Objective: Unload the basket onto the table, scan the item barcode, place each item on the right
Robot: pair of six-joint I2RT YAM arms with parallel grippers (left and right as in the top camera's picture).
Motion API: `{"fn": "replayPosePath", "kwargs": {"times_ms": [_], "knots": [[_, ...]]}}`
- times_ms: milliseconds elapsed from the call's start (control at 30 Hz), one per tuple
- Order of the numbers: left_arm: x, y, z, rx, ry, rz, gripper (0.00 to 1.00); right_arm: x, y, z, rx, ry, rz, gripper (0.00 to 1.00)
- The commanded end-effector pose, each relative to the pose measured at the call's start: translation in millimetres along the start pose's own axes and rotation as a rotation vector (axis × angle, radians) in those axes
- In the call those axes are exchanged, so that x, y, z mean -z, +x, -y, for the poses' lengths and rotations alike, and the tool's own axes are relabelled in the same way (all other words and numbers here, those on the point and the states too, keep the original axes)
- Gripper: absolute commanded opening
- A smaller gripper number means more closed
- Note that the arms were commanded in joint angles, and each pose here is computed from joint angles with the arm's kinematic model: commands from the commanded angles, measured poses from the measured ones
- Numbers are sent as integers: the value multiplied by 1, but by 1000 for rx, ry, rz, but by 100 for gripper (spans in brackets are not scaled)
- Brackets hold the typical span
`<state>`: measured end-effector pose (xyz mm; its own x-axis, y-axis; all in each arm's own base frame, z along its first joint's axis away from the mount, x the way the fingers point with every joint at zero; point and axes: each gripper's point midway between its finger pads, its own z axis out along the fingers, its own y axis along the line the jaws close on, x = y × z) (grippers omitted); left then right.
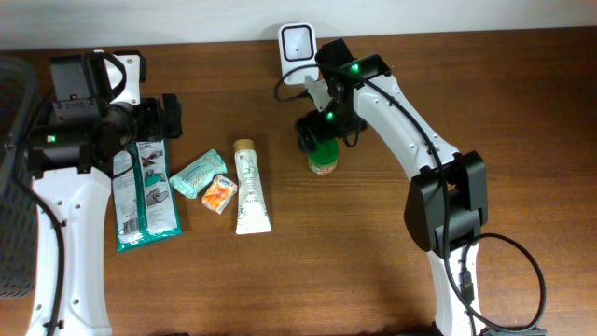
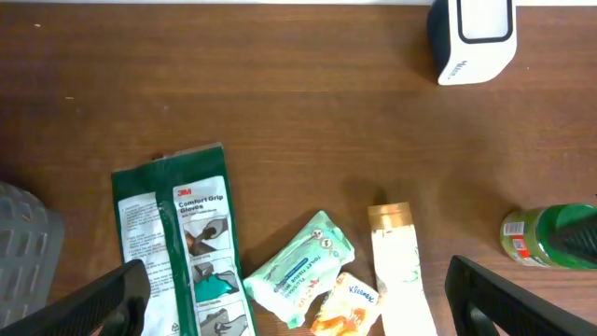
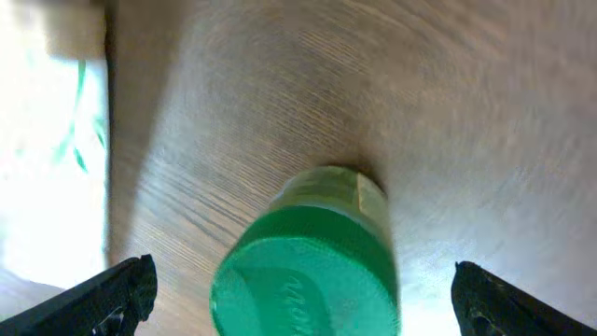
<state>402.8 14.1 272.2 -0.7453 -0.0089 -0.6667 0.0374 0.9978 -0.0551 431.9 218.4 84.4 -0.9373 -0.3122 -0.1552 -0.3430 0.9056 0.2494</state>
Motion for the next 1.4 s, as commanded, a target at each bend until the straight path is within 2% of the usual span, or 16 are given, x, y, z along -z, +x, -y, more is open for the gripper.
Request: {"fn": "replayPosePath", "kwargs": {"times_ms": [0,167,267,333,667,767,833,867,900,967,1067,1133,1233,1367], "knots": [[2,-5,2,-11,9,16,99,18,-7,2,-386,79,64,98],[2,-5,2,-11,9,16,99,16,2,15,-473,306,106,99],[2,-5,2,-11,9,16,99,11,3,15,-469,342,106,98],[2,-5,2,-11,9,16,99,5,4,17,-469,346,96,93],[2,-5,2,-11,9,16,99,0,7,17,-462,345,71,49],[2,-5,2,-11,9,16,99,1,6,10,-407,296,57,44],[2,-5,2,-11,9,16,99,10,-5,-5,-241,216,59,42],[2,-5,2,-11,9,16,99,18,-9,-9,-173,201,65,42],[2,-5,2,-11,9,16,99,26,-11,-12,-148,200,71,47],[2,-5,2,-11,9,16,99,38,-11,-15,-133,199,73,72],[2,-5,2,-11,9,16,99,44,1,-31,24,130,8,84],[2,-5,2,-11,9,16,99,42,23,-34,102,115,-87,94],[2,-5,2,-11,9,16,99,30,53,-26,118,125,-216,98],[2,-5,2,-11,9,16,99,6,71,-18,105,130,-283,98]]}}
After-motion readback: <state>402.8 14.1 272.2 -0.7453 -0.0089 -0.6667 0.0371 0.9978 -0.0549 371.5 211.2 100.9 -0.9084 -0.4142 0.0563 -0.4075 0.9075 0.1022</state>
